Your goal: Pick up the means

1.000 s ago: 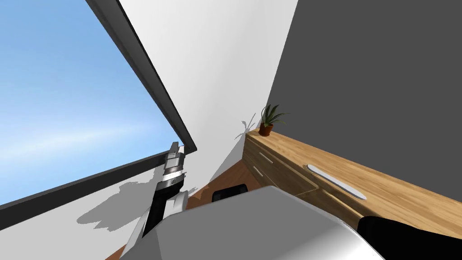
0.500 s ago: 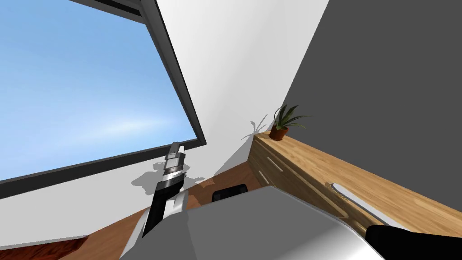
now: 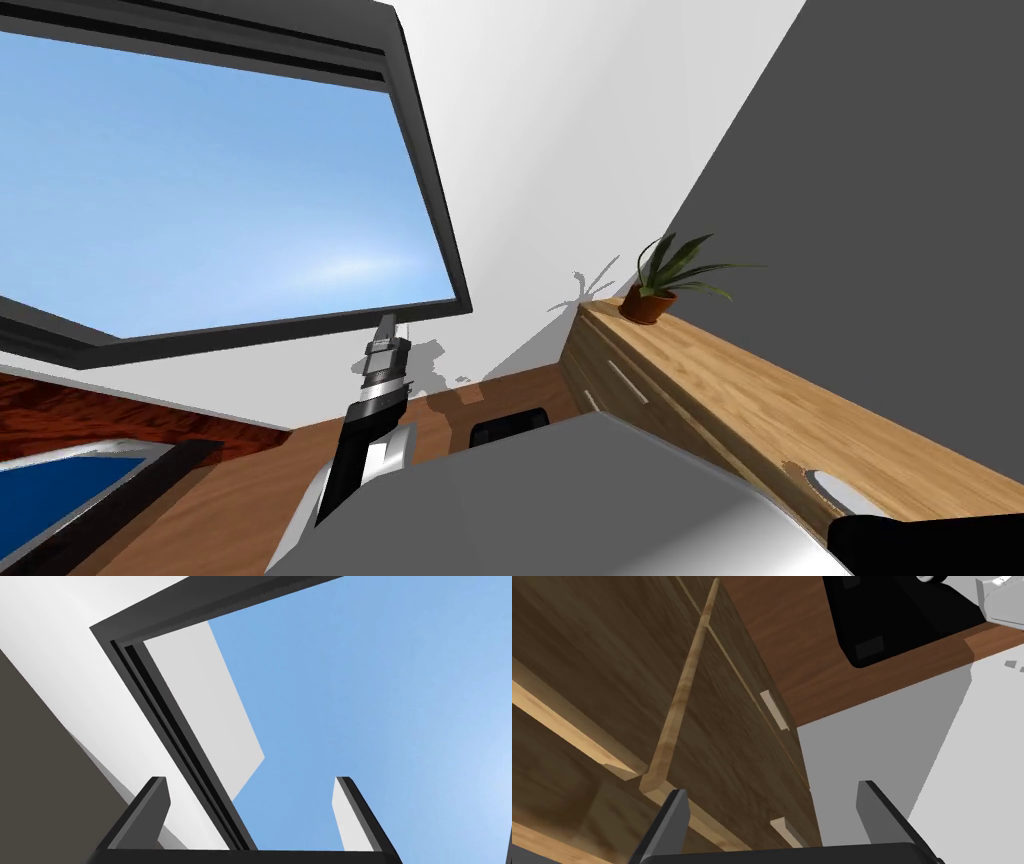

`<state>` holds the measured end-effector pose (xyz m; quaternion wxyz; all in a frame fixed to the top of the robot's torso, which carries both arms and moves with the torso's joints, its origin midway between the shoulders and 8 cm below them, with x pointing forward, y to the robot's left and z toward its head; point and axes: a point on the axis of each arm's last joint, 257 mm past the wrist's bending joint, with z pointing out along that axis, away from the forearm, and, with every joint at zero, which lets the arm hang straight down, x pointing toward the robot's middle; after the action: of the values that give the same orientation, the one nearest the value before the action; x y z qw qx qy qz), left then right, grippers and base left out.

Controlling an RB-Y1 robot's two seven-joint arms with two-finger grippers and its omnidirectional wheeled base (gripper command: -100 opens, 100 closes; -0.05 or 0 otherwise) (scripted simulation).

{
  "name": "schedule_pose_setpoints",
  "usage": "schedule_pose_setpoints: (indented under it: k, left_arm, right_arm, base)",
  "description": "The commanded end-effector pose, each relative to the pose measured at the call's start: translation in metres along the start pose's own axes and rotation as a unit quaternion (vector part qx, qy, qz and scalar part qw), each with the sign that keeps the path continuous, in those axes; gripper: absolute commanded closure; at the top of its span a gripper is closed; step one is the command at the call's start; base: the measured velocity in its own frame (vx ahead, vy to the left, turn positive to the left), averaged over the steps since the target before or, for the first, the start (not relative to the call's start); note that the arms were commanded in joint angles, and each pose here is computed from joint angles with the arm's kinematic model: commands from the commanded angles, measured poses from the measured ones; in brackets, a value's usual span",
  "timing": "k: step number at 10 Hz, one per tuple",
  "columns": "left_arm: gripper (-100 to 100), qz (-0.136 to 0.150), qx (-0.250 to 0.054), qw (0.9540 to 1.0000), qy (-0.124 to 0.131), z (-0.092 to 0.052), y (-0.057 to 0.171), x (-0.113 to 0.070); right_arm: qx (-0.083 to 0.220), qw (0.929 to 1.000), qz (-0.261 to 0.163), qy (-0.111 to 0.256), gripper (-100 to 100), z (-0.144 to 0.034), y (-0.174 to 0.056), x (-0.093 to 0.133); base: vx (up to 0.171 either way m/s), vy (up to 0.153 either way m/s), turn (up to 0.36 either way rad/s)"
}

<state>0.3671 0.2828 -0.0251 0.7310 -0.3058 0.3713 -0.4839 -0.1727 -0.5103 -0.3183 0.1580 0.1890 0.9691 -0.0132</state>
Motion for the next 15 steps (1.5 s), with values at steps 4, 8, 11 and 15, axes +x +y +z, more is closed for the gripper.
schedule_pose_setpoints:
  k: [4,8,11,15]
  left_arm:
    - [0,0.000,0.000,1.0000,0.000,0.000,0.000,0.000]
    - [0,0.000,0.000,1.0000,0.000,0.000,0.000,0.000]
    - [0,0.000,0.000,1.0000,0.000,0.000,0.000,0.000]
    - [0,0.000,0.000,1.0000,0.000,0.000,0.000,0.000]
  right_arm:
    - [0.040,0.9939,-0.013,0.102,-100,-0.052,-0.039,0.061]
    - [0.028,0.9874,-0.020,0.154,-100,-0.066,-0.036,0.092]
    - [0.022,0.9875,-0.021,0.154,0,-0.063,-0.032,0.092]
    - [0.013,0.9892,-0.033,0.142,-100,-0.053,-0.051,0.089]
  base:
    - [-0.043,-0.128,0.412]
    - [-0.070,-0.175,0.350]
    - [-0.033,-0.095,0.111]
    - [0.000,0.045,0.060]
